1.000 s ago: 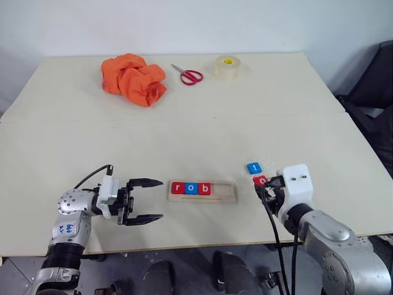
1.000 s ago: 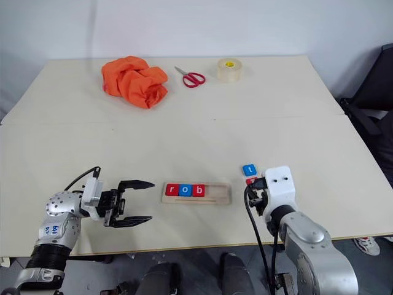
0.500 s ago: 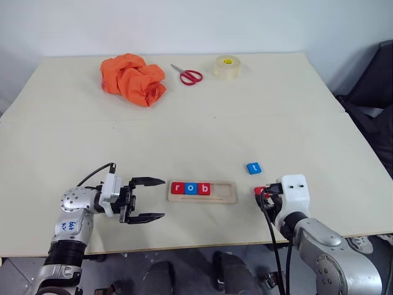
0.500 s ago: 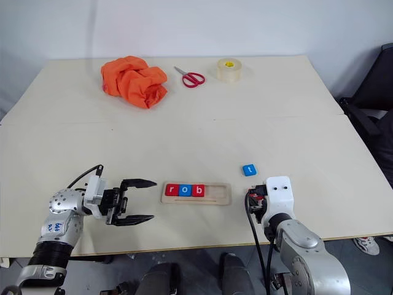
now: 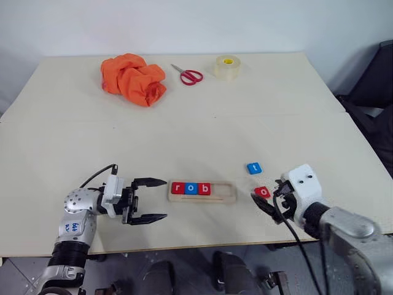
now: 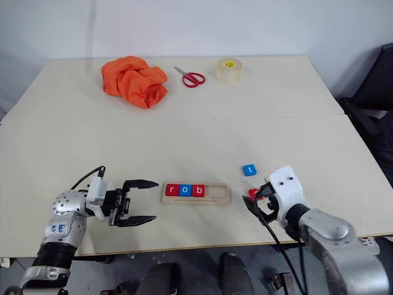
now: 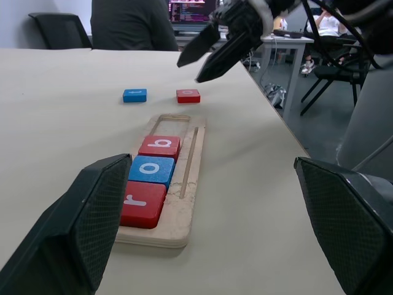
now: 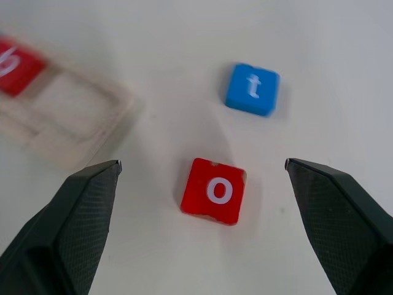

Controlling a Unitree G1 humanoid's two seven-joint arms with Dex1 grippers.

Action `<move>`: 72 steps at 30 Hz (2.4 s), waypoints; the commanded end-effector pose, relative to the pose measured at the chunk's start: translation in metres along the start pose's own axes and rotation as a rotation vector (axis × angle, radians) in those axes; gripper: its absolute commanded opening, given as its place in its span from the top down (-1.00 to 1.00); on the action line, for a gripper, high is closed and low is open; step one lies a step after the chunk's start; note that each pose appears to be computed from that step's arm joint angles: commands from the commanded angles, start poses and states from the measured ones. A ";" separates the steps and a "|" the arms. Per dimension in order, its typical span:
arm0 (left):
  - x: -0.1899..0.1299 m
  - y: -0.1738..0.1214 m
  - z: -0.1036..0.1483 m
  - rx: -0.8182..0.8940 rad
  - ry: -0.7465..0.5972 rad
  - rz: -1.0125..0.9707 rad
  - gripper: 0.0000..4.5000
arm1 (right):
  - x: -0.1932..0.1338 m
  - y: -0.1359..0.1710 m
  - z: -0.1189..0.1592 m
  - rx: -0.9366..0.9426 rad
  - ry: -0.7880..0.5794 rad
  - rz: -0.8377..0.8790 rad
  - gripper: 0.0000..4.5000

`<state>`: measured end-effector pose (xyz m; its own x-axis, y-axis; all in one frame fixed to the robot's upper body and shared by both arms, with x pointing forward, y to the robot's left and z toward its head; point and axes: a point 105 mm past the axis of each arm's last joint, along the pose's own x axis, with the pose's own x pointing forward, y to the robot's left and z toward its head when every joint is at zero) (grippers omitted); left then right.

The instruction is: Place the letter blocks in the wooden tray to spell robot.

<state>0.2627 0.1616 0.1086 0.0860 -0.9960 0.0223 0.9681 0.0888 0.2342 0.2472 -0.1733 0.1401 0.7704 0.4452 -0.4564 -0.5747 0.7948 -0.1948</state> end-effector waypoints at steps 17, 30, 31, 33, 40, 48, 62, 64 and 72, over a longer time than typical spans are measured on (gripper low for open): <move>-0.009 -0.039 0.001 -0.014 -0.004 0.104 -1.00 | 0.025 -0.041 -0.006 -0.482 0.133 0.512 -0.99; -0.011 -0.046 0.005 -0.016 0.011 0.169 -1.00 | 0.044 -0.043 -0.002 -0.518 0.125 0.565 -0.99; -0.011 -0.045 0.006 -0.015 0.011 0.170 -1.00 | 0.043 -0.044 -0.004 -0.517 0.134 0.568 -0.99; -0.011 -0.043 0.006 -0.014 0.011 0.170 -1.00 | 0.040 -0.046 -0.006 -0.518 0.147 0.569 -0.99; -0.007 -0.036 0.005 -0.008 0.003 0.156 -1.00 | 0.037 -0.051 -0.006 -0.512 0.154 0.535 -0.99; -0.003 -0.031 0.003 -0.002 -0.008 0.141 -1.00 | 0.039 -0.055 -0.005 -0.503 0.154 0.509 -0.99; -0.005 -0.035 0.004 0.004 -0.003 0.143 -1.00 | 0.050 -0.055 -0.004 -0.497 0.145 0.502 0.21; -0.006 -0.036 0.005 0.004 -0.002 0.145 -1.00 | 0.050 -0.053 -0.003 -0.496 0.136 0.503 0.36; -0.004 -0.033 0.004 0.008 -0.005 0.144 -1.00 | 0.049 -0.045 -0.001 -0.484 0.116 0.496 0.36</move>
<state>0.2293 0.1635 0.0973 0.2325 -0.9716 0.0447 0.9509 0.2367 0.1996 0.3115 -0.1923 0.1194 0.3492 0.6193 -0.7032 -0.9370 0.2220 -0.2697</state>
